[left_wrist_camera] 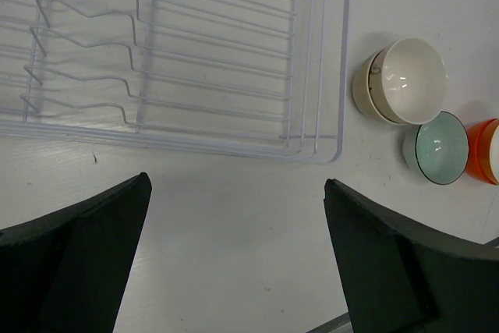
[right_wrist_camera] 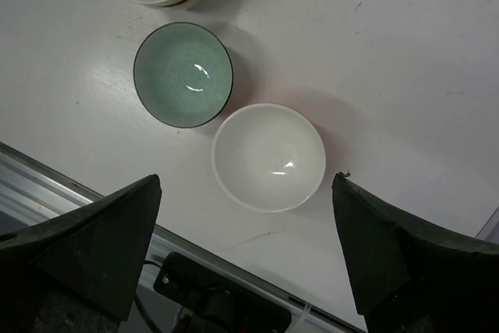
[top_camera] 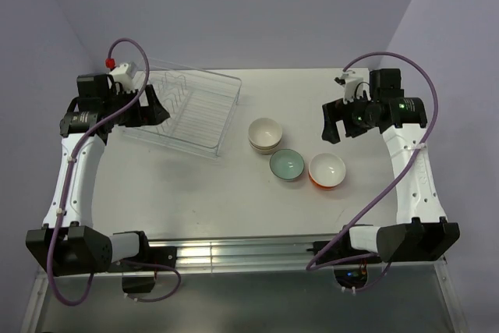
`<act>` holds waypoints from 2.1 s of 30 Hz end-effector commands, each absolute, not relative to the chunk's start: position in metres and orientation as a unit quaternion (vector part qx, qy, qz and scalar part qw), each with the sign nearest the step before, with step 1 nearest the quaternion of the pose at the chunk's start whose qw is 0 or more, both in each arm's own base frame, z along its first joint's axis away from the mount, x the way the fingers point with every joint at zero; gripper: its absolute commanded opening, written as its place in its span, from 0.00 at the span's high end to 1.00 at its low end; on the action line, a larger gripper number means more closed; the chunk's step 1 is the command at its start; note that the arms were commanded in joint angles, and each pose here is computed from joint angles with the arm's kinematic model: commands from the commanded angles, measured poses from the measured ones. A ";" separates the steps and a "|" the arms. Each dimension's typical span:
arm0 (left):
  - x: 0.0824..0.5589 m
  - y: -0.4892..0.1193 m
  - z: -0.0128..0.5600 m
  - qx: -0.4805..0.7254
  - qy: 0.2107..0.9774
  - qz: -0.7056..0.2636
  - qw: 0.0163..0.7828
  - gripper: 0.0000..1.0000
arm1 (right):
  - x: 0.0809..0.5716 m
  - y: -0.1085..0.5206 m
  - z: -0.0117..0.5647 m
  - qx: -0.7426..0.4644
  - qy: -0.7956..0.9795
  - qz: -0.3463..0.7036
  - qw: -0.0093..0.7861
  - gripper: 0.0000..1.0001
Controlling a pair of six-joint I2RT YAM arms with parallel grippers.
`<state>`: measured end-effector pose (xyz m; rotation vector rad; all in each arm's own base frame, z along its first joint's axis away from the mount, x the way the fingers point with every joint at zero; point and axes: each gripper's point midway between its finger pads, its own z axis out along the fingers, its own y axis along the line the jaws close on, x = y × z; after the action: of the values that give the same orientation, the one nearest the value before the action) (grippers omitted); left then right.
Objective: Load the bowls into the dish rack
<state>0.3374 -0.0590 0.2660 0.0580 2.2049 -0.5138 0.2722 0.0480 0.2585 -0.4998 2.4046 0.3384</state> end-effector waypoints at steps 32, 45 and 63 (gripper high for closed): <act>0.311 -0.088 0.241 0.137 0.879 -0.281 0.360 0.01 | 0.274 -0.001 0.112 -0.237 0.958 0.102 0.125 0.41; 0.308 -0.095 0.239 0.154 0.873 -0.304 0.348 0.01 | 0.284 -0.008 0.091 -0.243 0.959 0.089 0.115 0.49; 0.310 -0.095 0.237 0.145 0.875 -0.305 0.347 0.01 | 0.283 -0.011 0.078 -0.248 0.959 0.081 0.111 0.64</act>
<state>0.3089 -0.0922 0.2322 0.3616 2.2964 -0.7729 0.2780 -0.0067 0.0781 -0.7223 2.8357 0.2635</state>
